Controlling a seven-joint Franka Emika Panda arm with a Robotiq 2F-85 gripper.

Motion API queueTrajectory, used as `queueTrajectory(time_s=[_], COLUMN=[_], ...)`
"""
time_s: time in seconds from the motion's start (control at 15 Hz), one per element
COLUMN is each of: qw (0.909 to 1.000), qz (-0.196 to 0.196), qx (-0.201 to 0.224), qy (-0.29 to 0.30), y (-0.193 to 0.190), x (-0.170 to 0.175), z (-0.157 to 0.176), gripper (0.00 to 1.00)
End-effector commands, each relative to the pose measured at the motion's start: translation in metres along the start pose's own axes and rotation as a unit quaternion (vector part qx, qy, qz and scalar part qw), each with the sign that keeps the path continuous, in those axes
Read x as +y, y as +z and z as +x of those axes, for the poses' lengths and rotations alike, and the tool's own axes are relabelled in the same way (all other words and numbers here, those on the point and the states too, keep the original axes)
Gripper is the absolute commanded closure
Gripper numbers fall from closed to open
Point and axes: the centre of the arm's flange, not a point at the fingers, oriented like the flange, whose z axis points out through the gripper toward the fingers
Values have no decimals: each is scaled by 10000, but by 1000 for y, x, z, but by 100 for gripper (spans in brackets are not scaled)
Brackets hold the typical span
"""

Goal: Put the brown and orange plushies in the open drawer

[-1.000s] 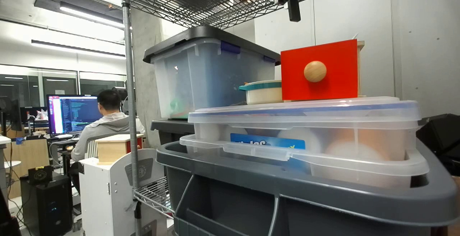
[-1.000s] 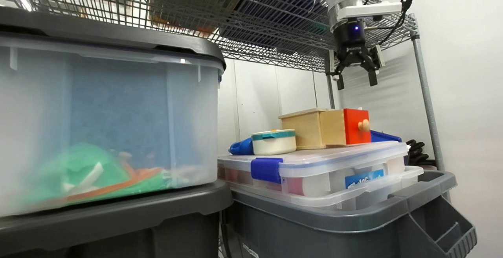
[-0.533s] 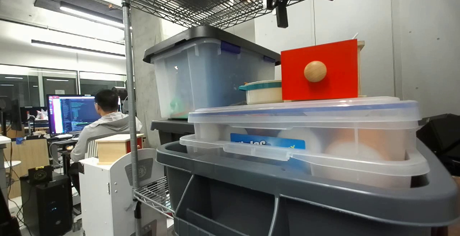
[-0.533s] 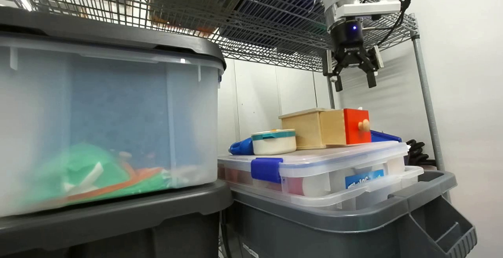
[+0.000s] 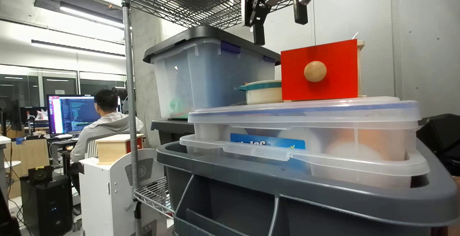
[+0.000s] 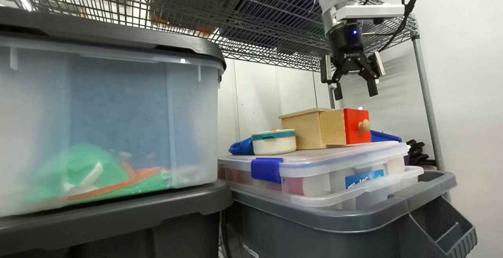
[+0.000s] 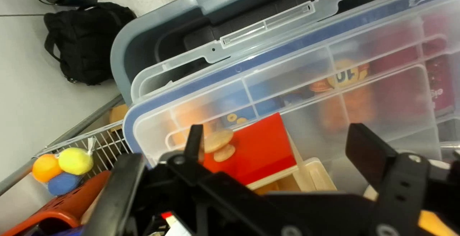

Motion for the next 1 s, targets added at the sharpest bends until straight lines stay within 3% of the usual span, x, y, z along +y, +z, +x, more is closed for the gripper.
queueTrajectory(time_s=[0.0, 0.93], qw=[9998, 9926], qz=[60, 731], qx=[155, 744], qy=[-100, -615], y=[4, 11], x=[-6, -38], z=[-26, -29], gripper=[0, 0])
